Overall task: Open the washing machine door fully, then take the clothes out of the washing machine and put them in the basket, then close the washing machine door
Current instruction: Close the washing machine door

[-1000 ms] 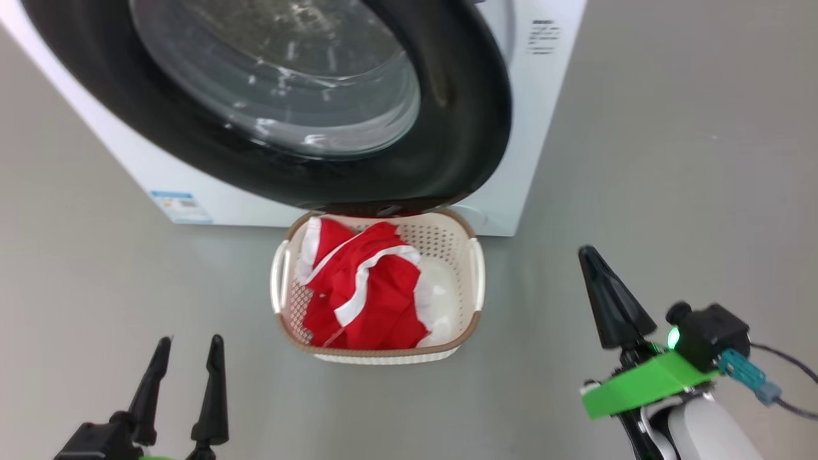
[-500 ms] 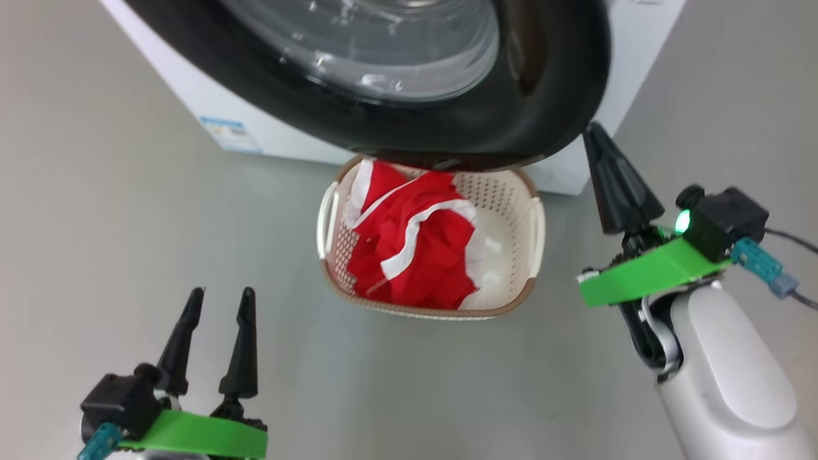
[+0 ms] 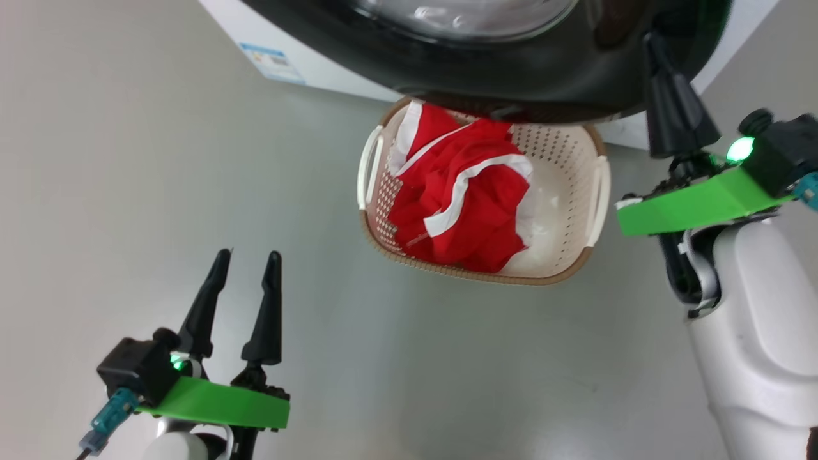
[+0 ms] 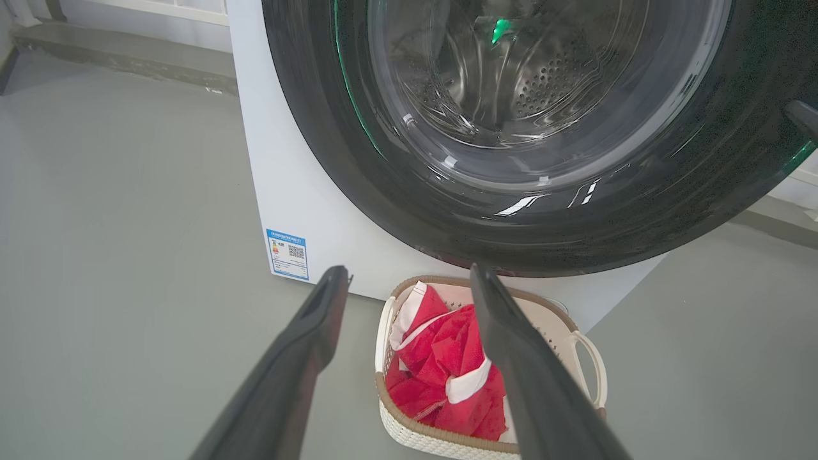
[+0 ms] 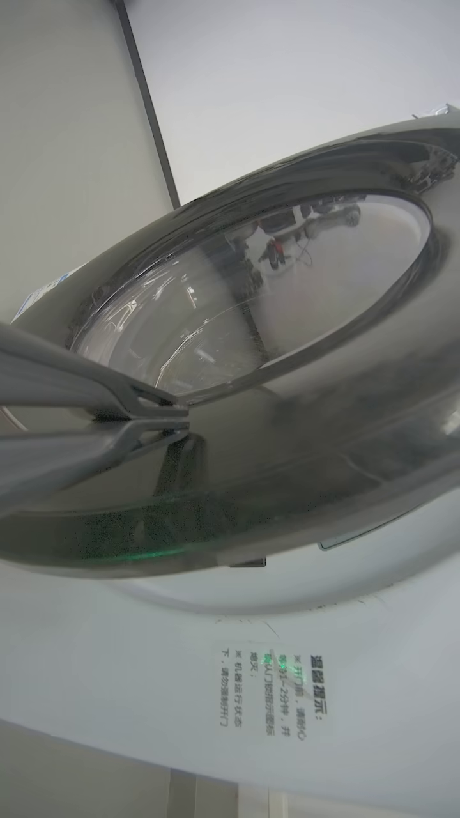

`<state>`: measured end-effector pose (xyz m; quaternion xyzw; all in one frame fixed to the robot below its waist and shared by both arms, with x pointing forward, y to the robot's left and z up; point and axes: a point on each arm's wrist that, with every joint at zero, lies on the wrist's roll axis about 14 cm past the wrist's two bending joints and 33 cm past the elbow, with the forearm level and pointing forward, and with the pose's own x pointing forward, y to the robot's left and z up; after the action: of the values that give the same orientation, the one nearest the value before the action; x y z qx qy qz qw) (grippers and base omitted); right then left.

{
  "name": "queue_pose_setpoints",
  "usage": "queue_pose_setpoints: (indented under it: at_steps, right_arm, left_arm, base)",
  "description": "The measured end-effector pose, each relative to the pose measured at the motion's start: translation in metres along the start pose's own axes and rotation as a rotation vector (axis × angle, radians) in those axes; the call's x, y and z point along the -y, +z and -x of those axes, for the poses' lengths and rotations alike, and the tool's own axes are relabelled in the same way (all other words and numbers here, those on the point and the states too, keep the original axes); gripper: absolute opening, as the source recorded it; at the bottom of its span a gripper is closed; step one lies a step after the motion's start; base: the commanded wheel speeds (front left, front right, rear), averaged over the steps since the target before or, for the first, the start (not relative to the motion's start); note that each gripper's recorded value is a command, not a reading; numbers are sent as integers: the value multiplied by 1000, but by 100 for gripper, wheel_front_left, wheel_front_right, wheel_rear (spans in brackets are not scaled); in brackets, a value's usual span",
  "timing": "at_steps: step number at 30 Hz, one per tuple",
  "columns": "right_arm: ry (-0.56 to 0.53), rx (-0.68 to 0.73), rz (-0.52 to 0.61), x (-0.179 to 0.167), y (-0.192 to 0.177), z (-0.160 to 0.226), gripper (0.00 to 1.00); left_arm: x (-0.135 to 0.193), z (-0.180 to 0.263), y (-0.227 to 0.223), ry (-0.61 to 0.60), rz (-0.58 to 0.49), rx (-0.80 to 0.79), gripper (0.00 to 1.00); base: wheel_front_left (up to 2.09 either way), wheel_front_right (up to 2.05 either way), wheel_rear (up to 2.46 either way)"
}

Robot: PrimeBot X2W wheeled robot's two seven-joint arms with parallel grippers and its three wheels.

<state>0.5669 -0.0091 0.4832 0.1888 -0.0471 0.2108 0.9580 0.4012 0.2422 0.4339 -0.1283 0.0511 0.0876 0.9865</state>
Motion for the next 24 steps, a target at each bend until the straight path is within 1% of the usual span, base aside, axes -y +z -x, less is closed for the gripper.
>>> queue_pose_setpoints:
  at_steps: [7, 17, 24]
  right_arm:
    - [-8, 23, 6, 10, -4, -18, 0]
    - [-34, 94, -47, 20, 1, -49, 0]
    - [-36, 120, -89, 18, -2, -62, 0]
  left_arm:
    - [-4, 0, -8, 14, -3, -24, 100]
    - [-13, 2, -8, 47, 0, -30, 100]
    - [-18, 4, -14, 66, 9, -49, 100]
  base:
    - [0, 0, 0]
    - [0, 0, 0]
    - [0, 0, 0]
